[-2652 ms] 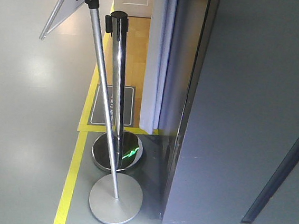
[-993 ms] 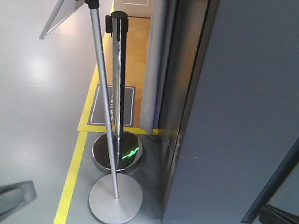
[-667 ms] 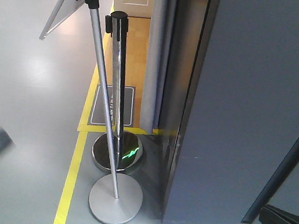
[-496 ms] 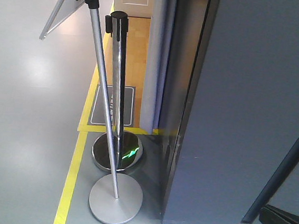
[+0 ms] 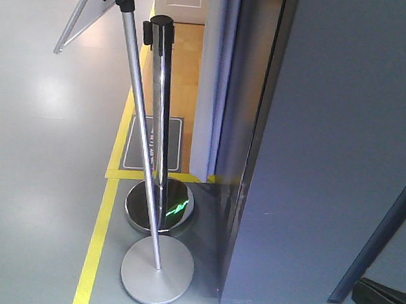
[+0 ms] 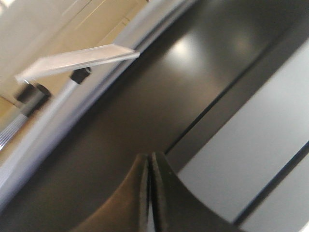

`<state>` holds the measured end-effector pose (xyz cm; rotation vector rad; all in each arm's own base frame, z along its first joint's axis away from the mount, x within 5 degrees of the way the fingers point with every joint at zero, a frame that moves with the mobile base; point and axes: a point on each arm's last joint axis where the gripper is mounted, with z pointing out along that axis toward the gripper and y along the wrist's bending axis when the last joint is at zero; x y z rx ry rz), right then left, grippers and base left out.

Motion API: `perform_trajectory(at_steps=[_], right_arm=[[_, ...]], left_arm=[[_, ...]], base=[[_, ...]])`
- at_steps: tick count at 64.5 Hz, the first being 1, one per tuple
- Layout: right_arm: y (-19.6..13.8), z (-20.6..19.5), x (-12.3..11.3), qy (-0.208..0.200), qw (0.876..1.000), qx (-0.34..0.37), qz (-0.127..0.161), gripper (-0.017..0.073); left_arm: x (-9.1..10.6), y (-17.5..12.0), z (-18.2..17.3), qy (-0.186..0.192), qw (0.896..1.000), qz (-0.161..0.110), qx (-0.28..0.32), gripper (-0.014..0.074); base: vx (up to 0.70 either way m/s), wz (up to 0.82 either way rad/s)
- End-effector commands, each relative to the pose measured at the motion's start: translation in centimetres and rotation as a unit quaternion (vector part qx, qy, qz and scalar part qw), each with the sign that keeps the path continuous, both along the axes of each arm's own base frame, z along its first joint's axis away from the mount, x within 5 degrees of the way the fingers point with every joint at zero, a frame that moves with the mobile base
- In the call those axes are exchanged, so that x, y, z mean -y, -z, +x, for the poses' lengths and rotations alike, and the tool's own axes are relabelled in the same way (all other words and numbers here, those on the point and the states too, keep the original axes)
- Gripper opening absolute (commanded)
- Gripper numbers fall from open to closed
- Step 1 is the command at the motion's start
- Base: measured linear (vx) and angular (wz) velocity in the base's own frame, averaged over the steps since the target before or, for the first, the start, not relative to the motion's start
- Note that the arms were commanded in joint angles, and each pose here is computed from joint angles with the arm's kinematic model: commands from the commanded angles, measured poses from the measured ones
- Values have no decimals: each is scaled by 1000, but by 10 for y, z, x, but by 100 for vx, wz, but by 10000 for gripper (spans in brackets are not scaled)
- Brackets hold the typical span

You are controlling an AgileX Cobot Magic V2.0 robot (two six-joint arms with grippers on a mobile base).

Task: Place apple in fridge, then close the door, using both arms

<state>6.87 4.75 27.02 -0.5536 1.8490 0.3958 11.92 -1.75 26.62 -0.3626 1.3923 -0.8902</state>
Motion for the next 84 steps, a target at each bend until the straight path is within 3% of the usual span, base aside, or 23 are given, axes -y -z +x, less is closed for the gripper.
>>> perform_trajectory(at_steps=[1,13,29,37,45,50,64,76,84], right_arm=[[-12,2,1,11,1000,22,16,-2],[-12,2,1,11,1000,22,16,-2],[-12,2,1,11,1000,22,16,-2],[-12,2,1,11,1000,22,16,-2],[-12,2,1,11,1000,22,16,-2],[-12,2,1,11,1000,22,16,-2],[-12,2,1,11,1000,22,16,-2],[-12,2,1,11,1000,22,16,-2],[-12,2,1,11,1000,22,16,-2]], left_arm=[[-1,4,-3,-29,995,76,51,-7],[-8,47,-14,-98,982,160,2,-7],[-23,74,-26,-172,963,175,-114,-7],[-24,80,-31,-177,948,222,-144,-7],[-23,80,-36,-170,936,278,-130,-7],[-22,77,-39,-175,924,322,-107,-7],[-22,69,-49,-199,891,406,-43,-7],[-23,67,-61,-224,877,425,-13,-7],[-23,68,-63,-226,875,427,-15,-7]], base=[[0,0],[0,0],[0,0],[0,0],[0,0],[0,0],[0,0],[0,0],[0,0]])
